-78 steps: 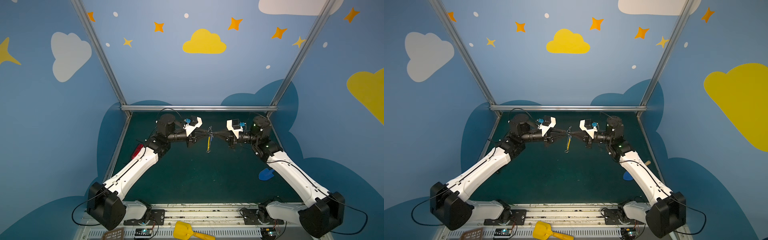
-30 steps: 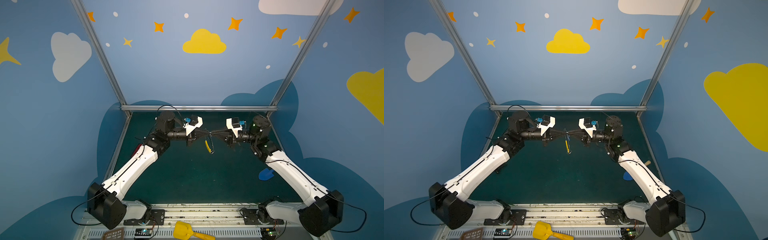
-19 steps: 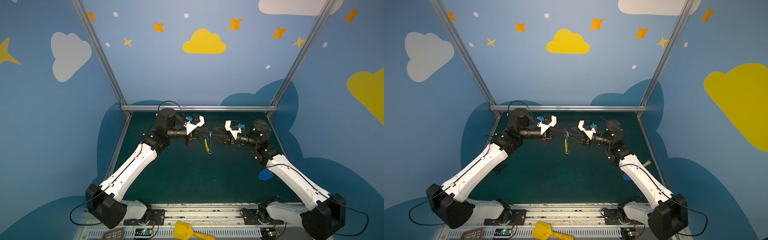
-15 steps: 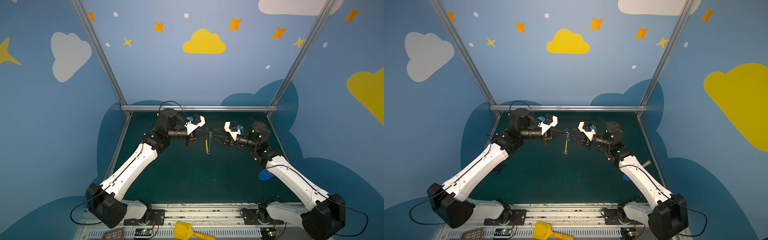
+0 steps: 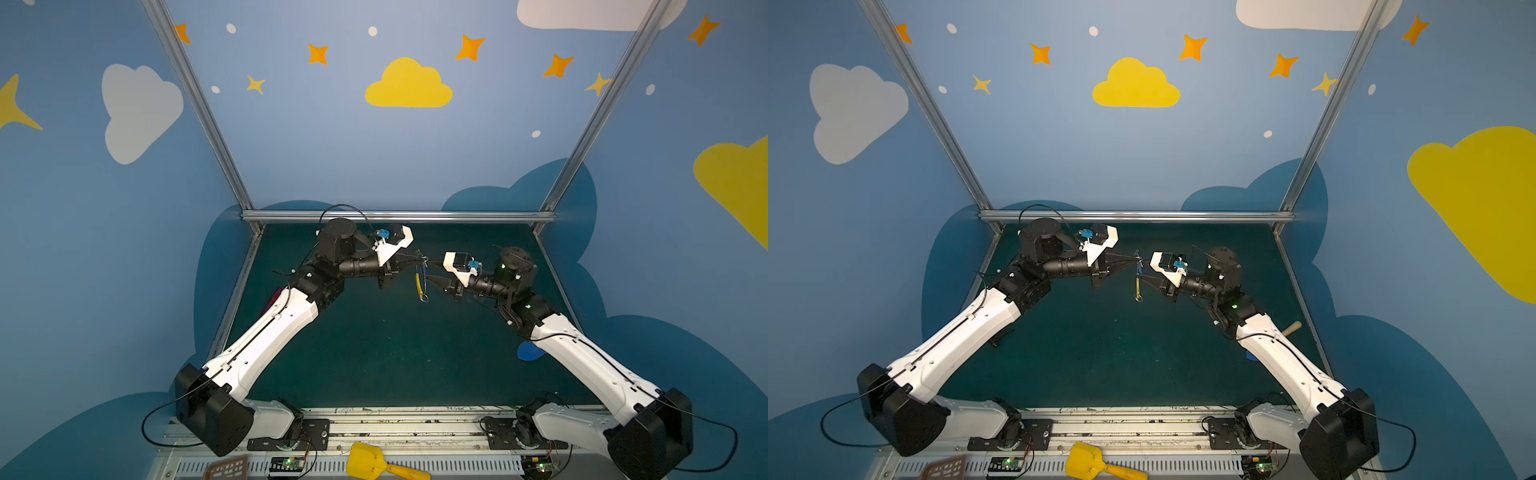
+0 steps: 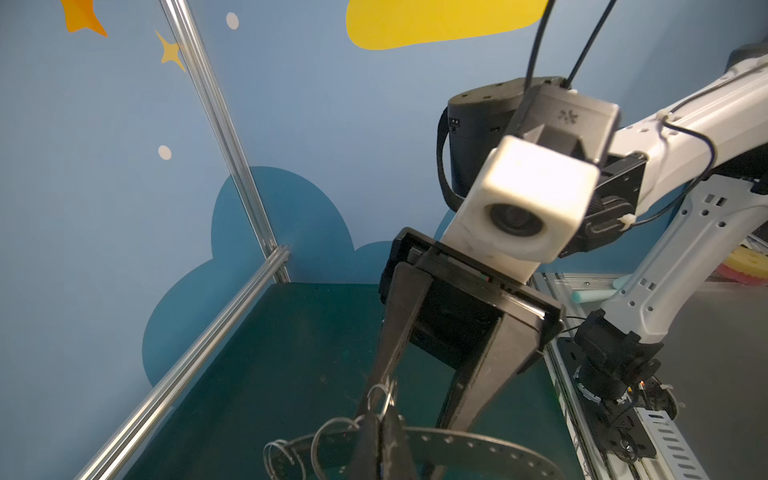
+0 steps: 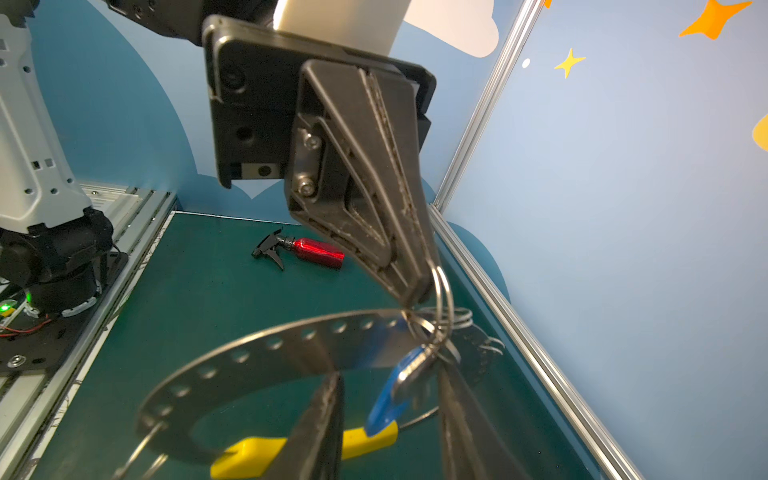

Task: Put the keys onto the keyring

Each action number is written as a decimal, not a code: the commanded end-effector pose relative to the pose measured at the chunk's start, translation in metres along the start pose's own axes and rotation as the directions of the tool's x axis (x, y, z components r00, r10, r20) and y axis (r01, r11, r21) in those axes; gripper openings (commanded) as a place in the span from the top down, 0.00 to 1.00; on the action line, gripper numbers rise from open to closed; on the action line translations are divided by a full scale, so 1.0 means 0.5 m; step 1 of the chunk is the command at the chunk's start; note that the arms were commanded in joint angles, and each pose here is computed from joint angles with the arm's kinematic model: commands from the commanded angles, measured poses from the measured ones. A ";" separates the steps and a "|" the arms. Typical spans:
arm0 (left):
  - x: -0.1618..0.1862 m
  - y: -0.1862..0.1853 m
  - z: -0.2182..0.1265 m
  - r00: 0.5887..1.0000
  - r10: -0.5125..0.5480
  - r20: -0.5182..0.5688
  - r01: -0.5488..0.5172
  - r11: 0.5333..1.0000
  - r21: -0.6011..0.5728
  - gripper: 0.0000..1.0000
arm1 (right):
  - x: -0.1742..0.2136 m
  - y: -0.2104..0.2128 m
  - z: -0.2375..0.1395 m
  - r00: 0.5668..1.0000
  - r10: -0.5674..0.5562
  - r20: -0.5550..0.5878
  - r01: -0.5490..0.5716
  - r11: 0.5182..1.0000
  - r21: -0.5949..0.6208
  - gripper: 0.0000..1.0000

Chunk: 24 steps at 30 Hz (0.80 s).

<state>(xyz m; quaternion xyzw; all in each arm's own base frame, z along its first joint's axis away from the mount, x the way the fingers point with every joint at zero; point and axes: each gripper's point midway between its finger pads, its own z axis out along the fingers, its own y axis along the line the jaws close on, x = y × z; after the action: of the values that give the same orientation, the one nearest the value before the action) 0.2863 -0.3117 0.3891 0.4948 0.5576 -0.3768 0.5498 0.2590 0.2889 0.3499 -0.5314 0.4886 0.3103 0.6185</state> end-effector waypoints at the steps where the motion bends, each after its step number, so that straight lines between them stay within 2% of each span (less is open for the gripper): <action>1: -0.021 0.009 0.003 0.999 0.007 0.045 -0.006 1.000 -0.021 0.97 | -0.011 -0.004 0.000 0.999 -0.038 0.012 0.037 0.999 0.021 0.65; 7: -0.030 0.016 0.007 0.998 0.001 0.069 0.001 0.999 -0.035 0.97 | -0.003 -0.005 0.002 0.999 -0.054 -0.006 0.055 0.998 0.030 0.83; 16: -0.035 0.023 0.018 0.996 -0.005 0.087 0.008 0.999 -0.039 0.97 | -0.002 -0.013 0.006 0.996 -0.090 -0.021 0.091 0.994 0.057 0.97; 17: -0.038 0.024 0.018 0.996 -0.004 0.090 0.008 0.999 -0.040 0.97 | -0.001 -0.016 0.005 0.995 -0.094 -0.024 0.095 0.993 0.066 0.95; 20: -0.039 0.026 0.021 0.996 -0.005 0.093 0.009 0.999 -0.039 0.97 | 0.002 -0.023 0.002 0.995 -0.092 -0.037 0.095 0.991 0.094 0.71; 24: -0.042 0.026 0.023 0.995 -0.004 0.097 0.008 0.999 -0.036 0.97 | 0.015 -0.023 -0.001 0.994 -0.089 -0.058 0.095 0.990 0.104 0.64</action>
<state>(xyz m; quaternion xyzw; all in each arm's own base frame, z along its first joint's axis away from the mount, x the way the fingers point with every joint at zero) 0.3013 -0.3220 0.3937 0.4659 0.5570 -0.3899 0.5663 0.2720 0.2876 0.3479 -0.5321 0.4913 0.2510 0.6423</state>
